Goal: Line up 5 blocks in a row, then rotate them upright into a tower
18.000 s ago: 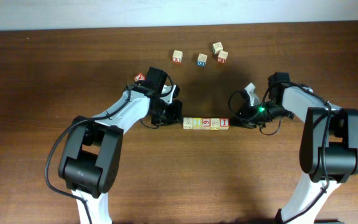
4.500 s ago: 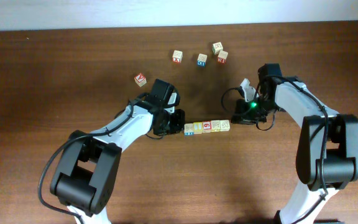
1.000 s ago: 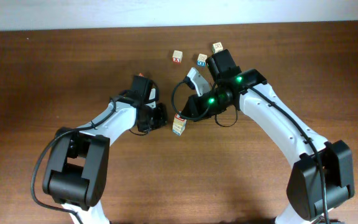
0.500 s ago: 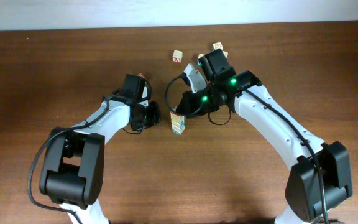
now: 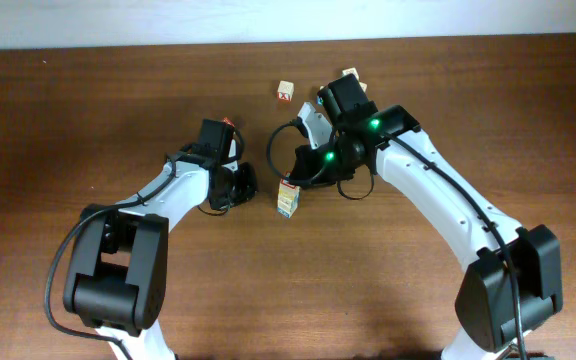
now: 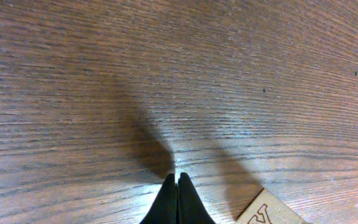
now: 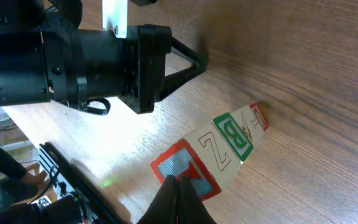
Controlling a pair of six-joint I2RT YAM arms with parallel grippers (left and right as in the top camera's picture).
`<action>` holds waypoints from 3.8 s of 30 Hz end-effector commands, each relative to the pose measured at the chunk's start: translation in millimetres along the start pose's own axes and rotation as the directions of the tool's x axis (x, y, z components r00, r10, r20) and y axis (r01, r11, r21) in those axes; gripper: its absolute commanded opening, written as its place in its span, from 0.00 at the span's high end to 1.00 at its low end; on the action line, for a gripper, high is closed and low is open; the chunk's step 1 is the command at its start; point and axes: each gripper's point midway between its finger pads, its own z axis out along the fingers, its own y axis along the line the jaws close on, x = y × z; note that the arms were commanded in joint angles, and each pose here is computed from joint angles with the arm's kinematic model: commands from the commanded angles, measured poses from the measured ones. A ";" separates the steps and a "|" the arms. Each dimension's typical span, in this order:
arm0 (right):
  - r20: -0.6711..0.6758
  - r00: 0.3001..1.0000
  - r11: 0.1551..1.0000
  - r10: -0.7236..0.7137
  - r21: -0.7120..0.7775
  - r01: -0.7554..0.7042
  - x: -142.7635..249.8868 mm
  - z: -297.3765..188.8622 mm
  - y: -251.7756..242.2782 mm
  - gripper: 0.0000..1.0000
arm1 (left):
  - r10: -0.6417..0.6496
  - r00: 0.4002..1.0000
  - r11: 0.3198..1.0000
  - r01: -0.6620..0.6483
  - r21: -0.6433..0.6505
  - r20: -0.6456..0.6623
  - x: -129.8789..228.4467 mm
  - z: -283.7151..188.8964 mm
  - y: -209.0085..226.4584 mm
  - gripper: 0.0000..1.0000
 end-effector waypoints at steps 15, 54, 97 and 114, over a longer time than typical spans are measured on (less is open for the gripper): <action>0.097 0.988 0.982 -0.117 0.163 0.100 -40.2 -79.5 13.5 0.77 | 0.049 0.998 0.997 -0.046 -0.061 0.047 -15.5 -3.0 16.0 0.63; 0.545 0.738 0.729 -0.396 0.676 -0.108 -25.4 -309.2 -87.3 0.01 | 0.451 0.878 0.762 -0.287 -0.581 0.158 -115.6 -144.4 98.0 0.01; 0.727 0.317 0.706 -0.609 0.679 -0.201 147.3 -170.4 -172.8 0.01 | 0.451 0.878 0.762 -0.287 -0.581 0.158 -115.6 -144.4 98.0 0.01; 0.727 0.317 0.706 -0.609 0.679 -0.201 147.3 -170.4 -172.8 0.01 | 0.544 0.535 0.824 -0.198 -0.531 0.647 -59.7 -326.4 47.4 0.01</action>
